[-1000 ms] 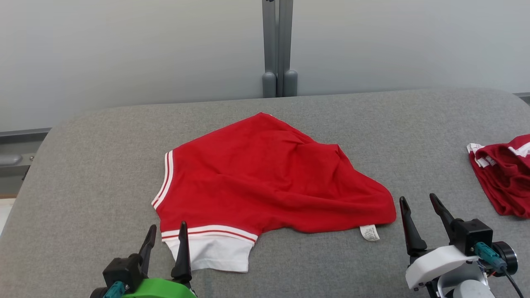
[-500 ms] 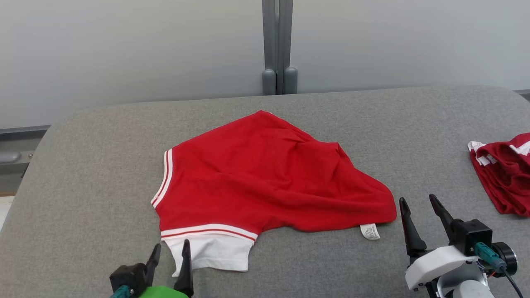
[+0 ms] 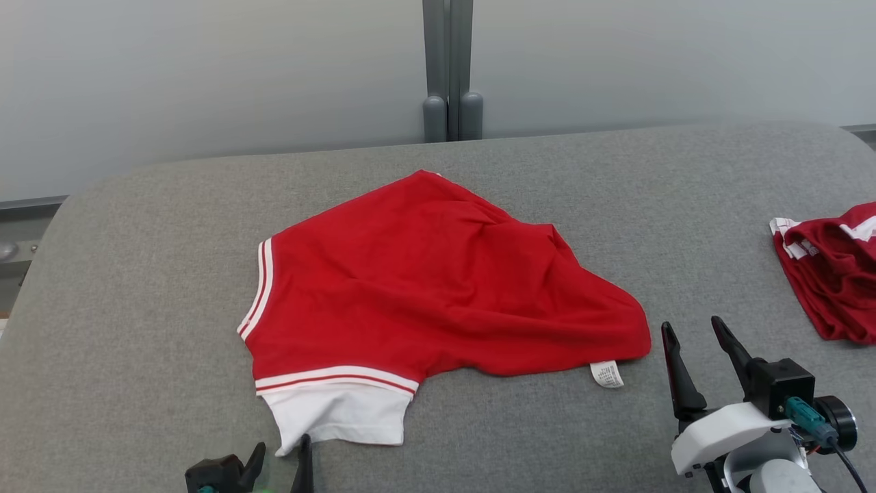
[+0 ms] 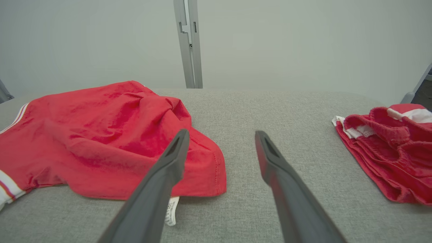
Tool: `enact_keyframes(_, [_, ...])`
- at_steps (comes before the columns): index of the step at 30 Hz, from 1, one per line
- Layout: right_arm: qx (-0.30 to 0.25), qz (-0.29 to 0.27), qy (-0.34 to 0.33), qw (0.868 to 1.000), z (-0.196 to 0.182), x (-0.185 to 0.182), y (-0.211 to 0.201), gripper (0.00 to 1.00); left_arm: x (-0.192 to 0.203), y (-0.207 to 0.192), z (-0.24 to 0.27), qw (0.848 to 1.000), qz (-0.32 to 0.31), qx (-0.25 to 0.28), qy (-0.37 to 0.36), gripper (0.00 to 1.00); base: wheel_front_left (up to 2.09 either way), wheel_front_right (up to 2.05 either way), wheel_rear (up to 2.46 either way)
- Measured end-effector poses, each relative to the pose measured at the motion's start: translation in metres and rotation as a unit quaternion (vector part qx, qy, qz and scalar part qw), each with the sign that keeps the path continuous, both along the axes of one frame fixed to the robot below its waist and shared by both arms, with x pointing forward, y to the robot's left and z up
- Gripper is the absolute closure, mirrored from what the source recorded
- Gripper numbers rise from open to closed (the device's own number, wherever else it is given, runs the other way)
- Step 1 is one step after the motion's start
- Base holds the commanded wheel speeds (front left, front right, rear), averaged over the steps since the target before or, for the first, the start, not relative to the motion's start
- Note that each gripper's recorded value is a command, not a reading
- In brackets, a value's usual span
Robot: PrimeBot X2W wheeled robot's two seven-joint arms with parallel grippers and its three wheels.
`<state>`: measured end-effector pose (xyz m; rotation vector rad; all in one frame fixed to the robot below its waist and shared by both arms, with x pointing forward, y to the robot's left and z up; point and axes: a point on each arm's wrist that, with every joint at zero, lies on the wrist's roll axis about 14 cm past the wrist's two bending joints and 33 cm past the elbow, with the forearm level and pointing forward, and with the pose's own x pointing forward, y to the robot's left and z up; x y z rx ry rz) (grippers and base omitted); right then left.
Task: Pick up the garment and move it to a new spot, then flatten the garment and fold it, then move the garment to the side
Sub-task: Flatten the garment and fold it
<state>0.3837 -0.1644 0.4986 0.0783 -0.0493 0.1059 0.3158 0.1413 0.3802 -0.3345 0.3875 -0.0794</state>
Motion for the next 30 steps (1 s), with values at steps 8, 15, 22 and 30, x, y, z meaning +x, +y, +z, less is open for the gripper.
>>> enact_keyframes(8, [-0.005, -0.015, 0.009, 1.0, -0.006, 0.0, -0.01, 0.0, 0.012, -0.008, -0.005, 1.0, -0.007, -0.014, 0.004, 0.0, 0.0, 0.0, 0.0])
enact_keyframes(15, [-0.012, -0.035, 0.036, 0.999, -0.023, 0.005, -0.024, 0.0, 0.019, -0.018, -0.001, 0.999, -0.009, -0.039, -0.005, 1.0, 0.0, 0.0, 0.0])
enact_keyframes(22, [-0.015, -0.032, 0.099, 0.994, -0.059, 0.019, -0.021, 0.0, 0.029, 0.004, 0.017, 0.998, 0.024, -0.044, -0.04, 1.0, 0.0, 0.0, 0.0])
enact_keyframes(30, [-0.009, 0.022, 0.148, 0.989, -0.083, 0.036, 0.02, 0.0, 0.025, 0.019, 0.027, 0.996, 0.046, -0.043, -0.06, 1.0, 0.0, 0.0, 0.0])
